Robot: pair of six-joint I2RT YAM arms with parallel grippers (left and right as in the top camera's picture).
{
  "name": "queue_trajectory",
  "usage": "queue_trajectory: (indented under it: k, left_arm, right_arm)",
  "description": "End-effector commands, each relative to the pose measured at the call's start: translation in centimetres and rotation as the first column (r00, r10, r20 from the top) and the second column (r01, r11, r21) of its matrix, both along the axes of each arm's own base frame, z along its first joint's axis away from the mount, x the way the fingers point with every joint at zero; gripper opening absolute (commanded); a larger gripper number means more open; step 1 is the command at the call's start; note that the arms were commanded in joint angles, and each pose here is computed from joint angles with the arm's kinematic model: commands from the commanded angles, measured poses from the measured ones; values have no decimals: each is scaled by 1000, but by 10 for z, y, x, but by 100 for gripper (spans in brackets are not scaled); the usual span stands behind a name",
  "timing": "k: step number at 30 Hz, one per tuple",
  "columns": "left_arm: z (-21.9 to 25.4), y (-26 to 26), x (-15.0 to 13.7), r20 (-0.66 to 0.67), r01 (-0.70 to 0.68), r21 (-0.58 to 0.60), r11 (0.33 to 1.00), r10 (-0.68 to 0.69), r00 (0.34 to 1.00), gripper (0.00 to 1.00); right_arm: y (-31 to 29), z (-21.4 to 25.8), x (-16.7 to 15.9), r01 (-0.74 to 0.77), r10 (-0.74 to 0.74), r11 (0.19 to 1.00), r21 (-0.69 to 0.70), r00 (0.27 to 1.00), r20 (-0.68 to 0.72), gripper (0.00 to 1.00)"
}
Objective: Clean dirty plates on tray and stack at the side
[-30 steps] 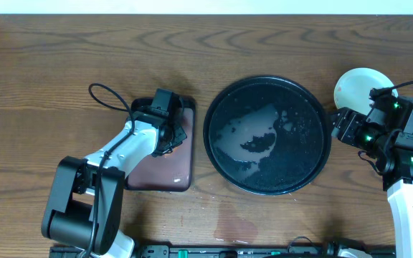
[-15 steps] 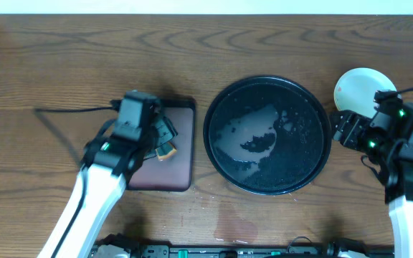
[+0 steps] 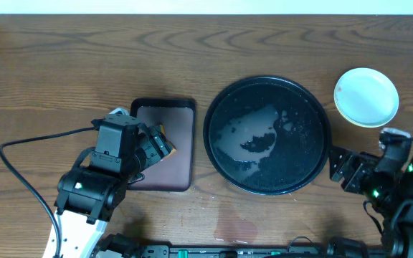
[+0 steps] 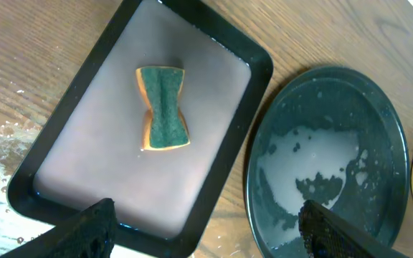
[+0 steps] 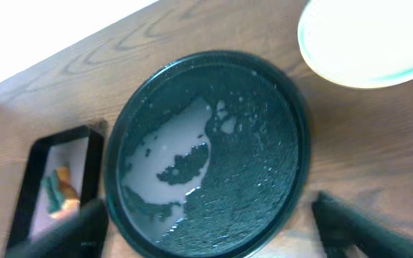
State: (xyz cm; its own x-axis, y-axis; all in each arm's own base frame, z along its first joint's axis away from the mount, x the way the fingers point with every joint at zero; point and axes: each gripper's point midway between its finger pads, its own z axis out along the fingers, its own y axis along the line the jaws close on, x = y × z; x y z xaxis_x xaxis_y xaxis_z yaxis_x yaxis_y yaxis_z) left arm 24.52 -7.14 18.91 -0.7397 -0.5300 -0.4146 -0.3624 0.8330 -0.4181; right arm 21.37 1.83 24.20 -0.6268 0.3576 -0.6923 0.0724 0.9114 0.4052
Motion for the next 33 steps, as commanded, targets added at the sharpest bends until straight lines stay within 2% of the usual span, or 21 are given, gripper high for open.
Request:
queue_trajectory:
  k: [1,16,21,23,27,33]
  left_arm:
    - [4,3,3,9,-13,14,1000,13,1000,82]
    - [0,3,5,-5,-13,19,1000,13,1000,83]
    - [0,3,5,-7,-13,20,1000,13,1000,83]
    - [0,3,5,-7,-13,20,1000,13,1000,83]
    - [0,3,5,-7,-13,19,1000,13,1000,83]
    - [0,3,5,-7,-13,20,1000,13,1000,84]
  right_arm:
    - [2,4,-3,-21,21,1000,-19,1000,24,99]
    - [3,-2,-7,-18,18,1000,-15,1000,-11,99]
    - [-21,-8,-7,77,-81,991,-112,996,-30,99]
    - [-20,-10,-7,71,-76,989,-129,997,-29,99]
    - [-9,-10,-3,23,-18,988,-155,999,35,99]
    - [12,-29,18,-29,73,982,-189,970,231,99]
